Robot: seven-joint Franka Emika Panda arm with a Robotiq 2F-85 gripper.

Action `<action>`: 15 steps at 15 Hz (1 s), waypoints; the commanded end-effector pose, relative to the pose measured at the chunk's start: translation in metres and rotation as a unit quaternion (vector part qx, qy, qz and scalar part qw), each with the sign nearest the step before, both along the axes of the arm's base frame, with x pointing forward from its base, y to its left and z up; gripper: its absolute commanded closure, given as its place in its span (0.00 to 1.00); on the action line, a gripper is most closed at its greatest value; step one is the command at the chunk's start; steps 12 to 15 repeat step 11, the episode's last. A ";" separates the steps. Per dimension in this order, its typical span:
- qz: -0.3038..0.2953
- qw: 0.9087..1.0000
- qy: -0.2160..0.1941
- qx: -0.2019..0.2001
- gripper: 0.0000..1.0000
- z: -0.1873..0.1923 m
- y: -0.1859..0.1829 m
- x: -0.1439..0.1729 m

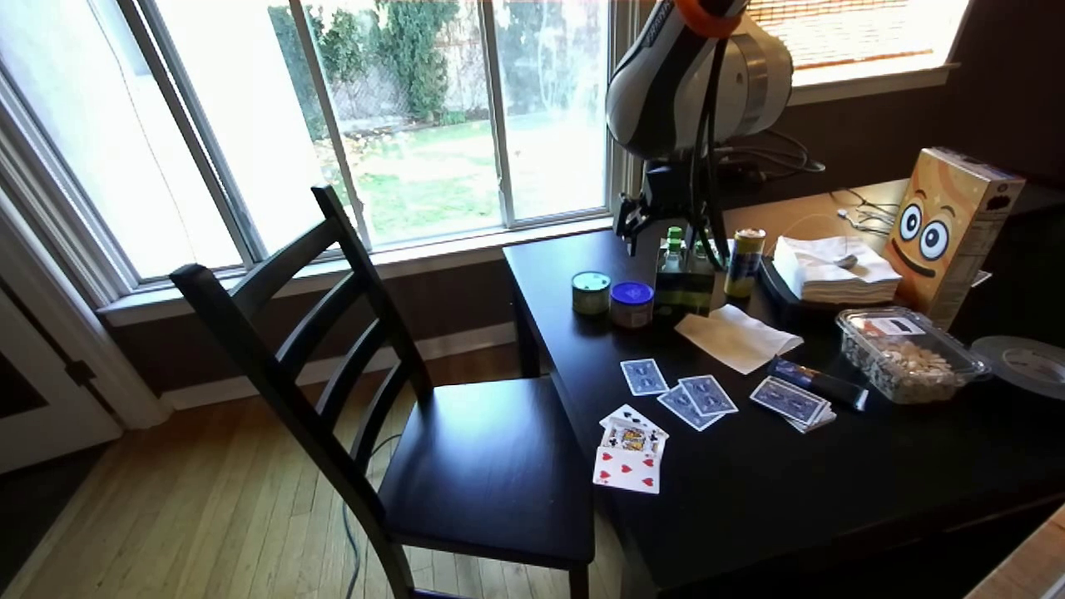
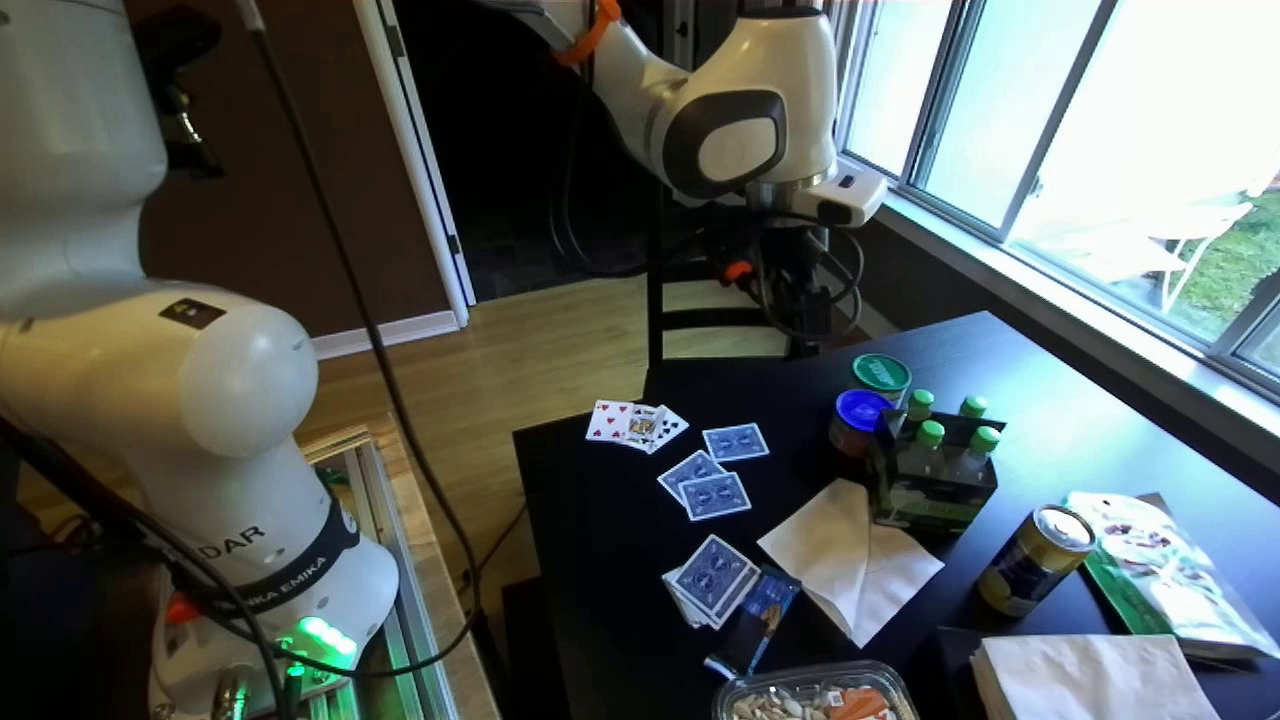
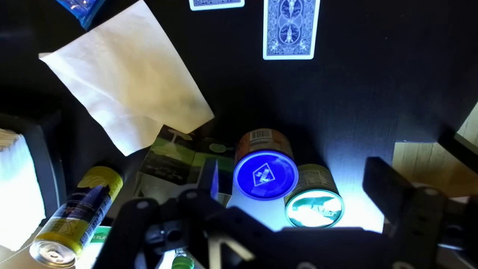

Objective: Move the small container with a green lid off the other small container and place it on the table

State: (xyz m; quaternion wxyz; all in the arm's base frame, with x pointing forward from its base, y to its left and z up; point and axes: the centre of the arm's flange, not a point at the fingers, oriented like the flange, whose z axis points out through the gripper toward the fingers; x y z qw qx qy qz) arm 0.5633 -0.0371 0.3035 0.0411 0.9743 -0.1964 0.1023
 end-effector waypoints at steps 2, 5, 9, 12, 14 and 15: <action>0.001 1.000 0.000 0.001 0.00 -0.001 0.002 0.000; 0.002 1.000 0.000 0.001 0.00 -0.001 0.003 0.000; 0.001 1.000 0.000 0.001 0.00 -0.001 0.003 0.000; 0.001 1.000 0.000 0.001 0.00 -0.001 0.003 0.000; 0.001 1.000 0.000 0.001 0.00 -0.001 0.003 0.000; 0.001 1.000 0.000 0.001 0.00 -0.001 0.003 0.000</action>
